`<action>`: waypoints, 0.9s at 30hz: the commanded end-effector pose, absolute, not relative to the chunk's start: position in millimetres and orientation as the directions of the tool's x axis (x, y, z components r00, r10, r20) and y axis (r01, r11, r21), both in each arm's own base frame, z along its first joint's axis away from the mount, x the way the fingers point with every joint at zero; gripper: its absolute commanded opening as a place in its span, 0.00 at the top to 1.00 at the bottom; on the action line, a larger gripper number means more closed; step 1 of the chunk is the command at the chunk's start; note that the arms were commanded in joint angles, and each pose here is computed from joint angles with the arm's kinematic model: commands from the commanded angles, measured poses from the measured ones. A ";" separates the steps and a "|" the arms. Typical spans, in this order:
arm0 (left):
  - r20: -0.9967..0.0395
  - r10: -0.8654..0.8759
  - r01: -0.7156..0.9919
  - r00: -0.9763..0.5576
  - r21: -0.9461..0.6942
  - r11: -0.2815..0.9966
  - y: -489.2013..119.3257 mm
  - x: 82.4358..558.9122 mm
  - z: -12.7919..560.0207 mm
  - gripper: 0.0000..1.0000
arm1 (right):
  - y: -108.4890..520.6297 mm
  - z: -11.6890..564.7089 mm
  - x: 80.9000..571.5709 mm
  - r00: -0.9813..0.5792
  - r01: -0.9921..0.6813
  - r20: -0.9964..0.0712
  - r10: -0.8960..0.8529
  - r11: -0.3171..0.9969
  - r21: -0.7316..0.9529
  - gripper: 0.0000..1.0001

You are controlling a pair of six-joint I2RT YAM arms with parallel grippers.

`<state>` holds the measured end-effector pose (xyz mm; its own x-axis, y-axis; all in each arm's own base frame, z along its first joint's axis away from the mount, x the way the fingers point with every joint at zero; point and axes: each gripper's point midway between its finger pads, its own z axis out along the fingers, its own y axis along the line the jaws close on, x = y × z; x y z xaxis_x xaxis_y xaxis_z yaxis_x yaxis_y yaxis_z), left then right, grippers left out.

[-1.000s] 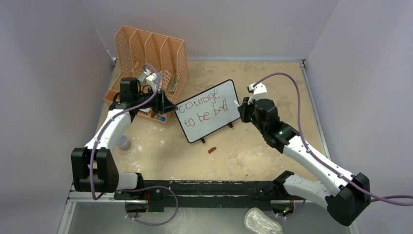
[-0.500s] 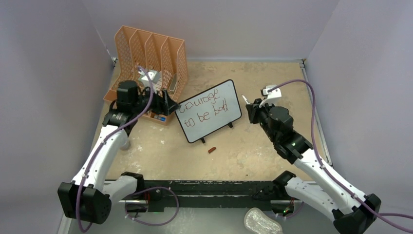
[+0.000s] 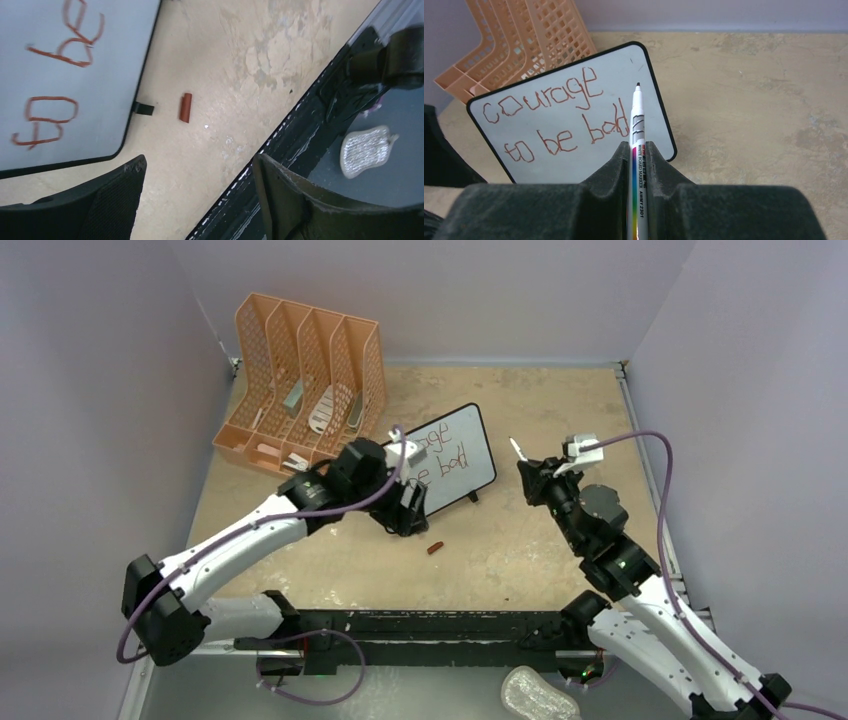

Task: Write a sentence on the whiteboard
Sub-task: Close the whiteboard marker at the center of the board.

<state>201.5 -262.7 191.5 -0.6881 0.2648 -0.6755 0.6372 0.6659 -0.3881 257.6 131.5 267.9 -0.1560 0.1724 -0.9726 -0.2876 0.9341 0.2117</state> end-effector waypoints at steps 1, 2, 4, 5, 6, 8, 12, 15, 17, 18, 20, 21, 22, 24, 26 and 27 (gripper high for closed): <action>-0.671 0.335 0.651 -0.662 -0.293 0.700 -283.1 195.0 182.8 0.26 | 126.5 288.9 254.8 -0.081 -0.284 -0.964 0.254 0.921 0.266 1.00; -0.656 0.366 0.659 -0.660 -0.273 0.701 -288.4 191.2 173.6 0.26 | 125.8 289.8 253.8 -0.077 -0.284 -0.962 0.261 0.919 0.272 1.00; -0.625 0.426 0.674 -0.655 -0.227 0.704 -297.3 183.9 155.4 0.28 | 124.2 290.5 252.5 -0.071 -0.281 -0.961 0.268 0.919 0.277 1.00; -0.611 0.459 0.686 -0.645 -0.199 0.700 -303.0 177.8 146.9 0.29 | 123.3 292.0 252.2 -0.065 -0.280 -0.960 0.272 0.918 0.279 1.00; -0.598 0.483 0.690 -0.639 -0.169 0.703 -305.7 175.7 139.2 0.29 | 122.5 292.4 252.1 -0.061 -0.278 -0.960 0.273 0.919 0.279 1.00; -0.579 0.524 0.699 -0.624 -0.114 0.706 -309.5 175.3 125.5 0.31 | 121.9 293.2 252.5 -0.057 -0.276 -0.960 0.273 0.920 0.277 1.00; -0.533 0.582 0.718 -0.614 -0.071 0.692 -315.0 178.2 101.0 0.39 | 122.8 292.3 253.6 -0.060 -0.275 -0.961 0.269 0.921 0.275 1.00; -0.503 0.616 0.734 -0.606 -0.055 0.677 -317.1 179.1 84.1 0.44 | 121.7 292.5 253.9 -0.059 -0.270 -0.962 0.267 0.923 0.273 1.00; -0.485 0.634 0.742 -0.602 -0.048 0.668 -318.4 179.5 74.4 0.46 | 121.5 293.3 253.6 -0.058 -0.270 -0.961 0.269 0.923 0.274 1.00; -0.477 0.646 0.751 -0.596 -0.046 0.658 -319.8 179.7 69.5 0.47 | 121.5 292.2 253.8 -0.060 -0.269 -0.962 0.267 0.924 0.273 1.00; -0.474 0.664 0.771 -0.578 -0.053 0.634 -325.2 179.6 63.7 0.52 | 121.7 290.9 254.5 -0.063 -0.267 -0.962 0.266 0.924 0.273 1.00; -0.468 0.674 0.780 -0.571 -0.053 0.623 -326.7 179.4 60.7 0.54 | 122.2 289.9 255.1 -0.066 -0.266 -0.963 0.262 0.925 0.270 1.00; -0.459 0.683 0.784 -0.568 -0.050 0.618 -327.3 179.9 57.3 0.55 | 122.2 289.0 255.6 -0.069 -0.264 -0.963 0.259 0.927 0.268 1.00; -0.442 0.697 0.791 -0.564 -0.050 0.609 -329.0 180.5 51.6 0.56 | 121.4 289.4 256.3 -0.069 -0.258 -0.964 0.258 0.929 0.267 1.00; -0.436 0.702 0.796 -0.564 -0.059 0.603 -331.6 182.1 48.5 0.57 | 121.3 289.7 256.3 -0.067 -0.258 -0.963 0.260 0.928 0.268 1.00; -0.433 0.703 0.795 -0.564 -0.057 0.603 -331.8 184.2 46.6 0.58 | 121.5 289.5 256.3 -0.067 -0.258 -0.963 0.261 0.928 0.270 1.00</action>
<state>169.2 -310.7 35.1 -0.6039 0.7048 -0.3723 0.7697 0.6369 -0.0429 253.2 123.6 274.5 -0.1167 0.2188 -0.9688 -0.2691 0.9320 0.2429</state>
